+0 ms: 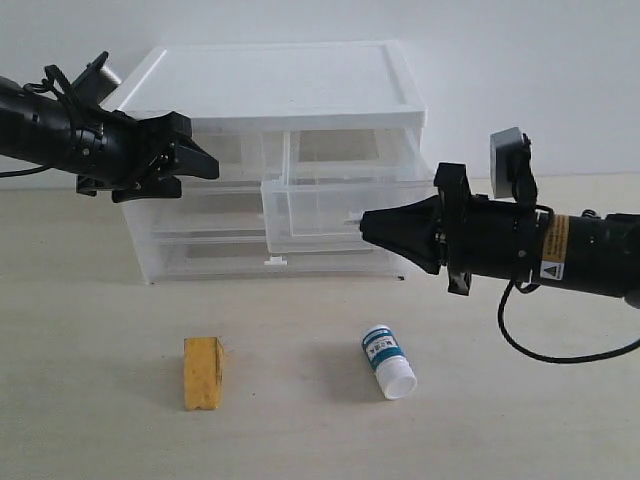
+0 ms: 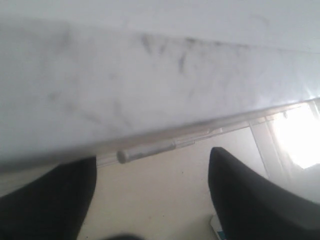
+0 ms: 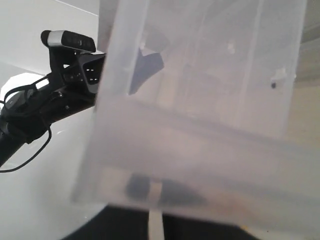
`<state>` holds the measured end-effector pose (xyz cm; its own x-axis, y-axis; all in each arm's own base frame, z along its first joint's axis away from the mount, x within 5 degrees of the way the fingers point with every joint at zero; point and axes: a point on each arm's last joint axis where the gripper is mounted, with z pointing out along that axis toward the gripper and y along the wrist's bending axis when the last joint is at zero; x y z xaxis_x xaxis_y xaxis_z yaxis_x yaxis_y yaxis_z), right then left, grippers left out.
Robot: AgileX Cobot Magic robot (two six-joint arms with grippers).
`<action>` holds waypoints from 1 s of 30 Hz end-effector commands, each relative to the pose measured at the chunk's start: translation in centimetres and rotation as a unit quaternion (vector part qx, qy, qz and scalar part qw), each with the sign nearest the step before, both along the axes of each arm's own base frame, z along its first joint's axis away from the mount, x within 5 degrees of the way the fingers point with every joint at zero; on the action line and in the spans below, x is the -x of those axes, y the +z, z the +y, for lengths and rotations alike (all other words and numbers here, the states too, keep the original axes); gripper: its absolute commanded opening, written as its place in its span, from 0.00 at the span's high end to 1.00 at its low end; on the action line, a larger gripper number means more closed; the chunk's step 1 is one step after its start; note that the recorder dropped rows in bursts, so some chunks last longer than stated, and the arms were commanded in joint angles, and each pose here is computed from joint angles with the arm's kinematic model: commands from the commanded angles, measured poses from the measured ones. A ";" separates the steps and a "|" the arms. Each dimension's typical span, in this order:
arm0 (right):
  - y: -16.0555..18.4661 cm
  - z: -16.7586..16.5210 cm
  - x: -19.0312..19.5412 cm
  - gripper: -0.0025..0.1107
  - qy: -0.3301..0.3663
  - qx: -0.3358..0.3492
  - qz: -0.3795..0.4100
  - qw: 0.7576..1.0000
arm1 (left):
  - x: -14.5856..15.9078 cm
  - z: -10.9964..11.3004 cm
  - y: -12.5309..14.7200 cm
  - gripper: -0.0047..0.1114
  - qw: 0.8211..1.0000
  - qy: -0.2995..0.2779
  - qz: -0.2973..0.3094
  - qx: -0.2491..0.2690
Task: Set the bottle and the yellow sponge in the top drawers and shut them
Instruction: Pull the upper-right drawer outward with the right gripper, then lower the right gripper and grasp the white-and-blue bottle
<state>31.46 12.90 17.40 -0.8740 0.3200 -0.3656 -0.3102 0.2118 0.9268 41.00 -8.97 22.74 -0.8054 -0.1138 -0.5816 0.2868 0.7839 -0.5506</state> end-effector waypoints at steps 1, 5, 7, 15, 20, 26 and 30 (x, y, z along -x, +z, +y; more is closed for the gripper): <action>1.0 -0.3 0.8 0.98 0.006 -0.002 -0.018 1.000 | -1.0 0.8 0.3 0.43 0.998 0.049 -0.034 -0.019; 0.9 -0.3 1.1 0.98 0.014 0.010 -0.036 0.999 | -1.0 0.8 0.3 0.43 0.998 0.049 -0.034 -0.019; 0.9 -0.3 1.1 0.95 0.014 0.014 -0.044 0.999 | -1.0 0.8 0.3 0.43 0.998 0.048 -0.033 -0.019; 0.7 -0.2 1.5 0.39 0.040 0.038 -0.078 0.995 | -0.8 0.7 0.3 0.43 0.999 0.041 -0.029 -0.016; 0.3 0.0 2.0 0.46 0.074 0.062 -0.097 0.991 | -0.8 0.7 0.3 0.43 0.999 0.040 -0.029 -0.015; -0.8 -0.1 2.7 0.46 0.123 0.127 -0.121 0.977 | -0.7 0.6 0.3 0.43 0.999 0.034 -0.025 -0.012; -2.2 -0.7 2.6 0.47 0.110 0.205 -0.137 0.963 | -0.7 0.6 0.3 0.43 0.999 0.034 -0.025 -0.012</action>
